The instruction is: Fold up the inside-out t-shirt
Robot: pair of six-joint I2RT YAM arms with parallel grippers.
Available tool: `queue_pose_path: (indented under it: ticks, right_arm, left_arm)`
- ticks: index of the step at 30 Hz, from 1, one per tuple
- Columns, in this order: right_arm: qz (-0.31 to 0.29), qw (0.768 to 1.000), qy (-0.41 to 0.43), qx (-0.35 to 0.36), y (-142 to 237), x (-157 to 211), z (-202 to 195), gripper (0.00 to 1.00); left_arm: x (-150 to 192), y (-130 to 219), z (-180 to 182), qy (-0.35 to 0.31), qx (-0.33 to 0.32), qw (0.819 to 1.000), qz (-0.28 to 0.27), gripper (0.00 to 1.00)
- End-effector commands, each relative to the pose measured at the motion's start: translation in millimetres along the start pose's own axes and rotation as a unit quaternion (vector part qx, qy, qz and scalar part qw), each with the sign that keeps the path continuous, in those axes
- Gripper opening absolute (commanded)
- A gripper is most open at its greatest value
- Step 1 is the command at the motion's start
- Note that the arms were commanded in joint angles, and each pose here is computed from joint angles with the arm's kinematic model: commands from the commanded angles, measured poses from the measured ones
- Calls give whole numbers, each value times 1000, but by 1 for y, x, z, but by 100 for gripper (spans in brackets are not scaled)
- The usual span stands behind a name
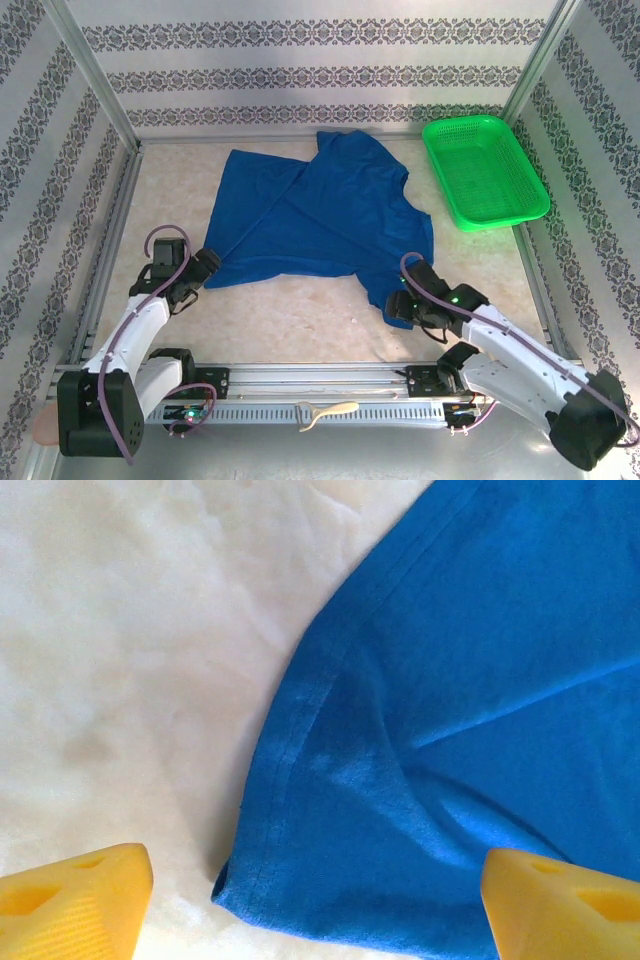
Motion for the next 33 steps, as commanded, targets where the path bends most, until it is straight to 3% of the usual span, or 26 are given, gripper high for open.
queue_pose_path:
  ticks: [1,6,22,23,25,26,28,33]
  right_arm:
    - [-8,1000,-2,25,-9,3,2,66]
    - [-21,998,-47,23,-26,7,0,72]
    - [-46,993,-105,24,-39,0,-11,62]
    - [-47,993,-108,21,-41,-2,-11,60]
    - [-53,992,-116,12,-43,-7,-9,46]
    - [-54,991,-120,9,-44,-9,-9,32]
    - [-61,991,-122,6,-43,-14,-10,0]
    - [-124,985,-115,-30,-3,-43,-7,0]
  left_arm:
    - [-10,5,-6,-11,-8,1000,-11,86]
    - [-15,-10,-12,-40,-23,999,2,85]
    - [-22,-68,-18,-72,-54,995,46,62]
    - [-21,-71,-18,-75,-52,995,51,54]
    - [-20,-74,-20,-77,-43,994,59,29]
    - [-21,-72,-22,-77,-37,995,60,16]
    - [-24,-64,-29,-74,-22,996,53,3]
    - [-43,-21,-61,-77,33,996,13,0]
Point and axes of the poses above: each hand's point on the last joint's axis, 136 mm out from that joint toward the fingers, its own y axis back along the fingers, its own z axis along the line the jaws close on, x = y × z, the point moved 8 cm from there along y, back along the fingers, and after that the axes turned 10 degrees about y, right-handed, at the moved point
